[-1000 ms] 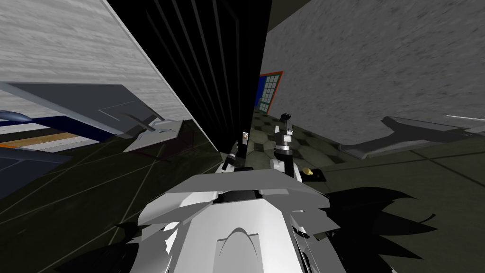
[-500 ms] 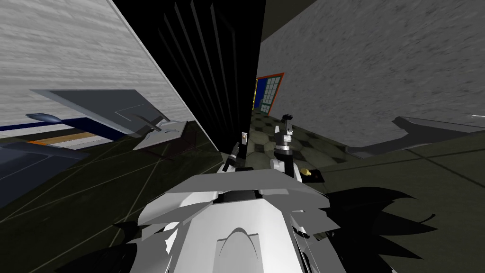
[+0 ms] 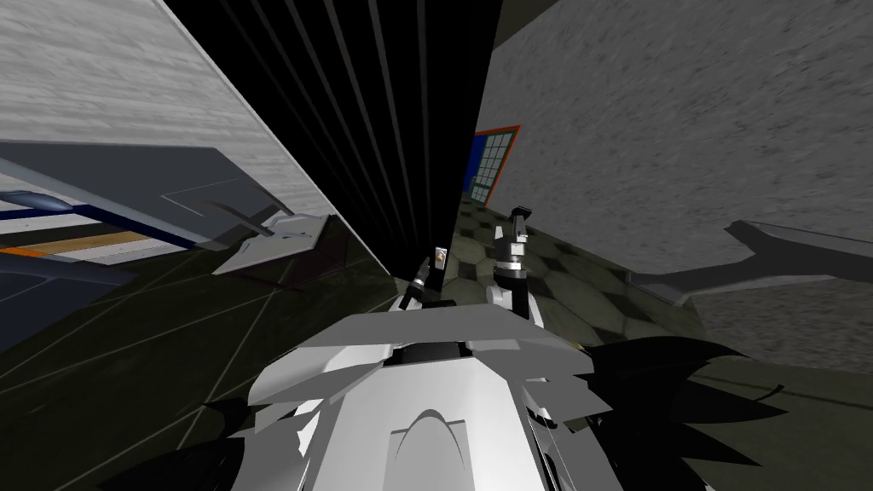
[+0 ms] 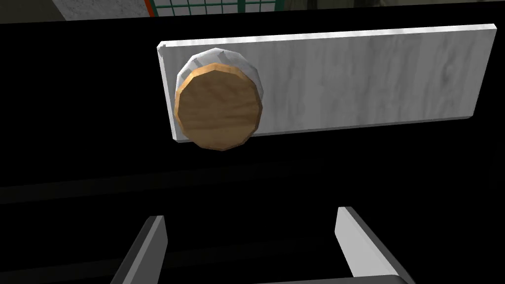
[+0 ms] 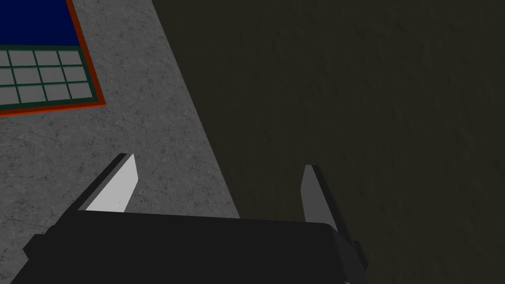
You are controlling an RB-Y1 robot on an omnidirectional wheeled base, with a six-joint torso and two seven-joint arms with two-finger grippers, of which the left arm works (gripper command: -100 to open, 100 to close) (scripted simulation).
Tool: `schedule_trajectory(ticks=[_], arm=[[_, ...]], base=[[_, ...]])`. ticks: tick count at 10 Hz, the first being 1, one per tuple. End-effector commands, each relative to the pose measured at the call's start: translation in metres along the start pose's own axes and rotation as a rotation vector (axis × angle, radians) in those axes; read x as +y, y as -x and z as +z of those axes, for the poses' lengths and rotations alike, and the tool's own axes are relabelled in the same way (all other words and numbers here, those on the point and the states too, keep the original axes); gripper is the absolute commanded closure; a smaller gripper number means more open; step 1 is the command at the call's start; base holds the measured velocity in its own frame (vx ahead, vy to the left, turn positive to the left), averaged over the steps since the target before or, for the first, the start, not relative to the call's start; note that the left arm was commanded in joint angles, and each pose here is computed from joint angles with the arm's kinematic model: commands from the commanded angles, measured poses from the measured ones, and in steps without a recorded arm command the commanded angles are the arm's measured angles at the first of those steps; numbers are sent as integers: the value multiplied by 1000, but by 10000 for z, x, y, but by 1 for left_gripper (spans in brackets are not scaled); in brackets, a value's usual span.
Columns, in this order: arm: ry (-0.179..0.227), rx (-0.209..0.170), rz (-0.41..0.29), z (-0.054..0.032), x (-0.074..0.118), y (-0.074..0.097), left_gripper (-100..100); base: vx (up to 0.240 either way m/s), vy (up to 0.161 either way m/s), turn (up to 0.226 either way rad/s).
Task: Push the door open
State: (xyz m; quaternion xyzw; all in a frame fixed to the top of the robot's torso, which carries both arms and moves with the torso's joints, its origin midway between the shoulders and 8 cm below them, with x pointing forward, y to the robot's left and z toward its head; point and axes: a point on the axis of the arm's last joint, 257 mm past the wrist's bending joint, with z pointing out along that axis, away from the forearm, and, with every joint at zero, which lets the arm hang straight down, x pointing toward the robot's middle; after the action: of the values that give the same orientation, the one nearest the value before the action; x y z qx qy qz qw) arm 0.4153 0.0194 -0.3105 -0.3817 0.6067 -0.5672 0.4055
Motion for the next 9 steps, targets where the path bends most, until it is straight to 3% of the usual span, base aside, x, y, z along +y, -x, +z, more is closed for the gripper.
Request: schedule_trajectory(ticks=[1, 3, 4, 5, 9], arm=[[-6, 1, -12, 33, -36, -65, -100], [-22, -3, -44, 102, -135, -170, -100], [-18, -2, -37, 86, -109, -143, -100], [-18, -2, -37, 86, -109, -143, 100], [-18, -2, -37, 86, -109, -143, 100]], base=[[135, -186, 19], [133, -170, 20], [54, -67, 9], [-8, 4, -2], [-16, 14, -7]])
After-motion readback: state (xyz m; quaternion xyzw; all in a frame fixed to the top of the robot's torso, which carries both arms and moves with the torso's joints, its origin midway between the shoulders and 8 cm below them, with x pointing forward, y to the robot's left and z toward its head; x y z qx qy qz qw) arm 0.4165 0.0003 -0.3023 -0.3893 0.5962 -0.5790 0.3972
